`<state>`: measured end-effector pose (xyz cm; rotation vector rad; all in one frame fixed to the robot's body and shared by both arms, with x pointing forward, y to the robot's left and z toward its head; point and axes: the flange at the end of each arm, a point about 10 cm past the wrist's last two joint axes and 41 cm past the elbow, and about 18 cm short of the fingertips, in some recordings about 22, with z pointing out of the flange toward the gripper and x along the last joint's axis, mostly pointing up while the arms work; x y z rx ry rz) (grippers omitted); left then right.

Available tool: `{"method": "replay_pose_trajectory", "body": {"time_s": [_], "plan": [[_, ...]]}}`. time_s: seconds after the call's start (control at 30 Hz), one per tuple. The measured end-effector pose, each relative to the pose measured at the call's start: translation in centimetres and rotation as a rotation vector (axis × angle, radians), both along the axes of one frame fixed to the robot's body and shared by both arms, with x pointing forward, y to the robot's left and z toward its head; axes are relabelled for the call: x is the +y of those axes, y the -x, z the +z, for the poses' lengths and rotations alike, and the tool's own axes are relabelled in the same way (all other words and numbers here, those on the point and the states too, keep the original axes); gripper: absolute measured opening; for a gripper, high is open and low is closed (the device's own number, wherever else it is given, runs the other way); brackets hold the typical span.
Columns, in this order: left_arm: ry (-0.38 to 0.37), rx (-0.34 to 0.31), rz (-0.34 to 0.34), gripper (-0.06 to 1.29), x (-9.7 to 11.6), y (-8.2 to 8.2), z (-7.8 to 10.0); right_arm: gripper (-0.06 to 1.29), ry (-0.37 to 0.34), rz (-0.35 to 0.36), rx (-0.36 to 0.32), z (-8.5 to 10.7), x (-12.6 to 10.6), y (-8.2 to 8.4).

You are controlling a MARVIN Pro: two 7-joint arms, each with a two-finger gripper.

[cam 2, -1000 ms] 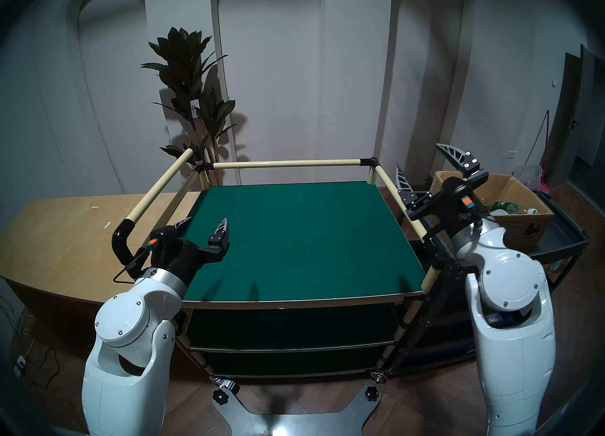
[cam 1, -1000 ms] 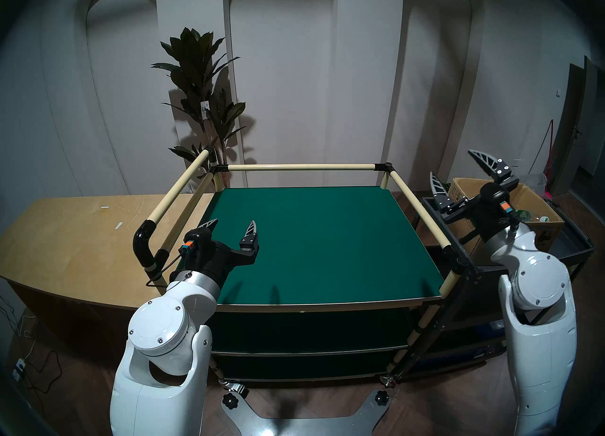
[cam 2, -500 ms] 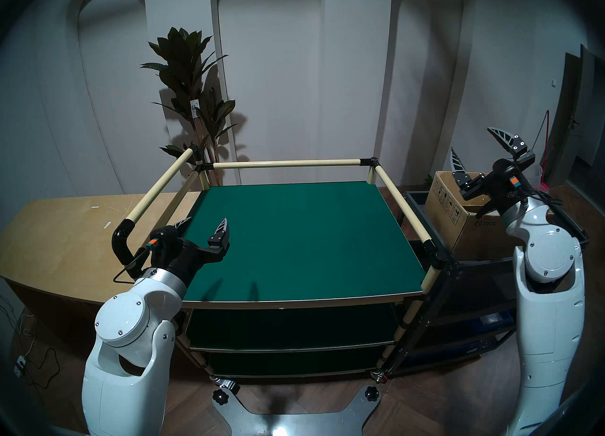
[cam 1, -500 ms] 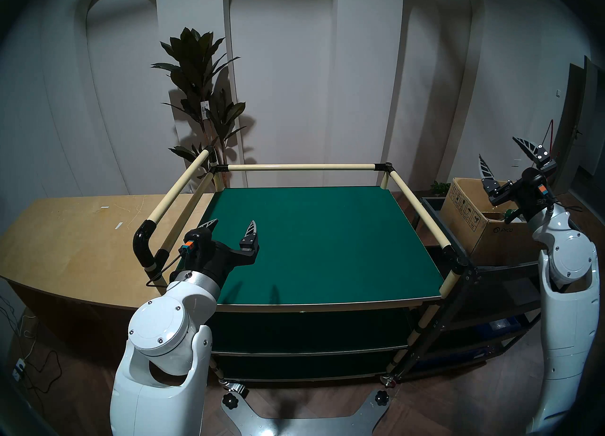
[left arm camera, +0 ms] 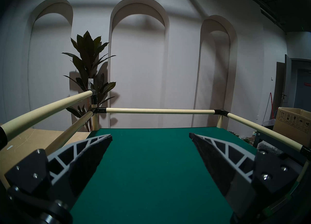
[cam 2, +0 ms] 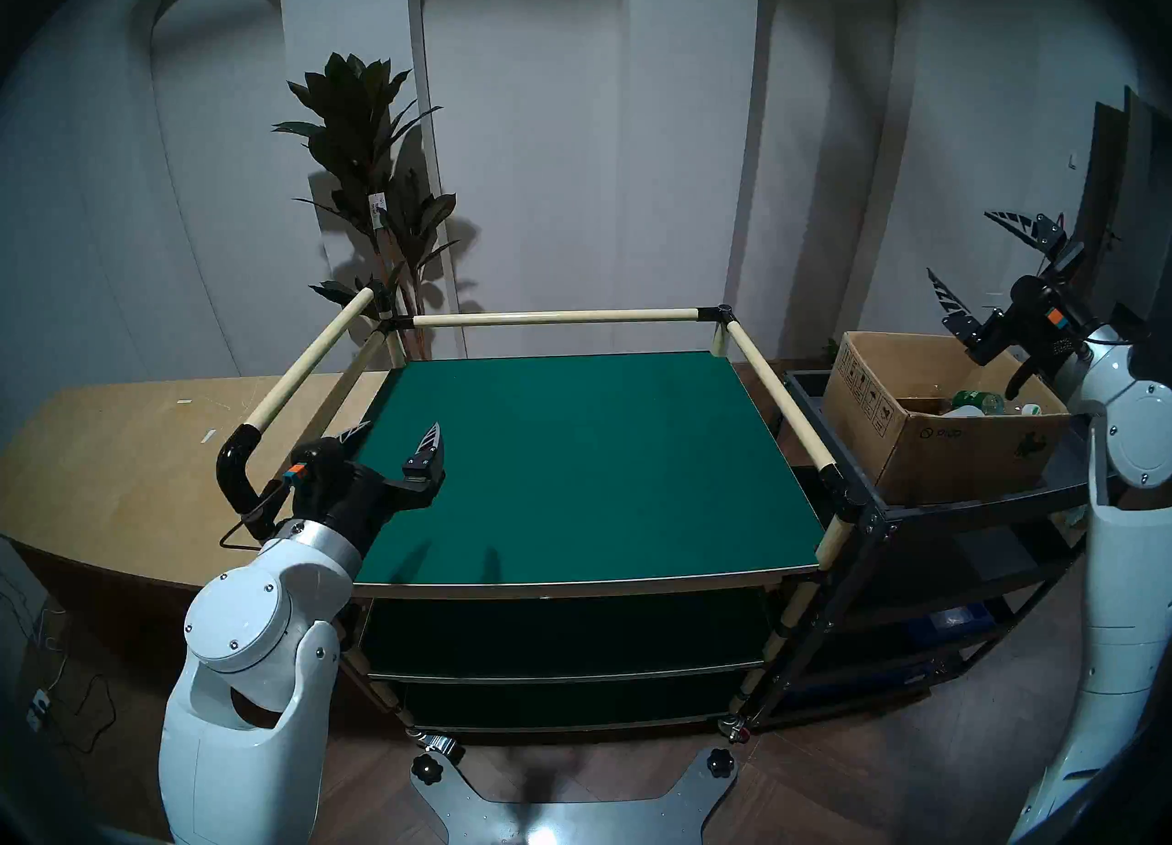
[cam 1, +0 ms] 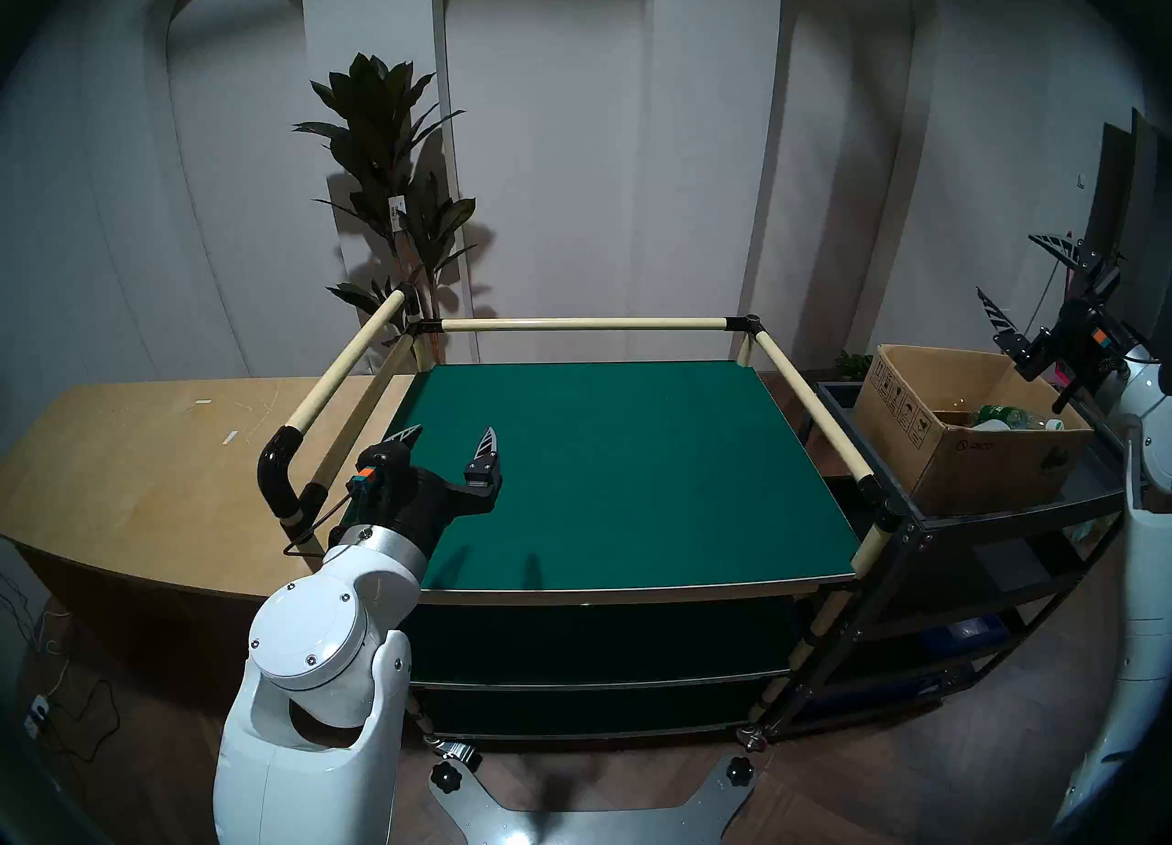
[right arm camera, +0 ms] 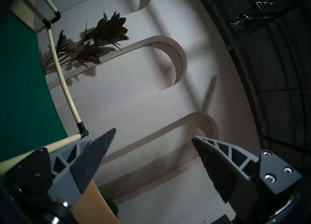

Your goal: Put the storage box onto the shelf

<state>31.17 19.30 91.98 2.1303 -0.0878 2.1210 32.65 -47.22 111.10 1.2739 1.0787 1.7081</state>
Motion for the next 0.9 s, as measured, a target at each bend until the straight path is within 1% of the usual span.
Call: {"method": "replay_pose_trajectory", "body": {"time_s": [0.1,0.27,0.37,0.47,0.53,0.57,0.67,0.73,0.87,0.9], "plan": [[0.000,0.001,0.000,1.26,0.0,0.0,0.0,1.25,0.037,-0.006,0.019,0.8,-0.5,0.2],[0.000,0.002,0.001,1.26,0.0,0.0,-0.1,1.25,0.135,-0.003,0.072,3.0,-1.3,0.6],[0.000,0.003,0.001,1.26,0.0,0.0,-0.1,1.25,0.167,0.000,0.096,3.7,-1.5,0.7],[0.000,0.003,0.001,1.26,0.0,0.0,-0.1,1.25,0.200,0.001,0.147,4.0,-2.1,0.6],[0.000,0.004,0.001,1.26,0.0,0.0,-0.1,1.25,0.221,0.001,0.207,4.0,-2.8,0.4],[0.000,0.004,0.001,1.26,0.0,0.0,-0.2,1.25,0.229,0.003,0.242,3.7,-3.1,0.1],[0.000,0.004,0.001,1.26,0.0,0.0,-0.2,1.25,0.245,0.005,0.314,3.2,-3.8,-0.4],[0.000,0.004,0.001,1.26,0.0,0.0,-0.2,1.25,0.256,0.007,0.378,2.7,-4.3,-1.0],[0.000,0.005,0.001,1.26,0.0,-0.1,-0.2,1.25,0.286,0.018,0.476,2.0,-4.6,-2.0],[0.000,0.005,0.001,1.26,0.0,-0.1,-0.2,1.25,0.292,0.020,0.491,2.0,-4.6,-2.2]]}}
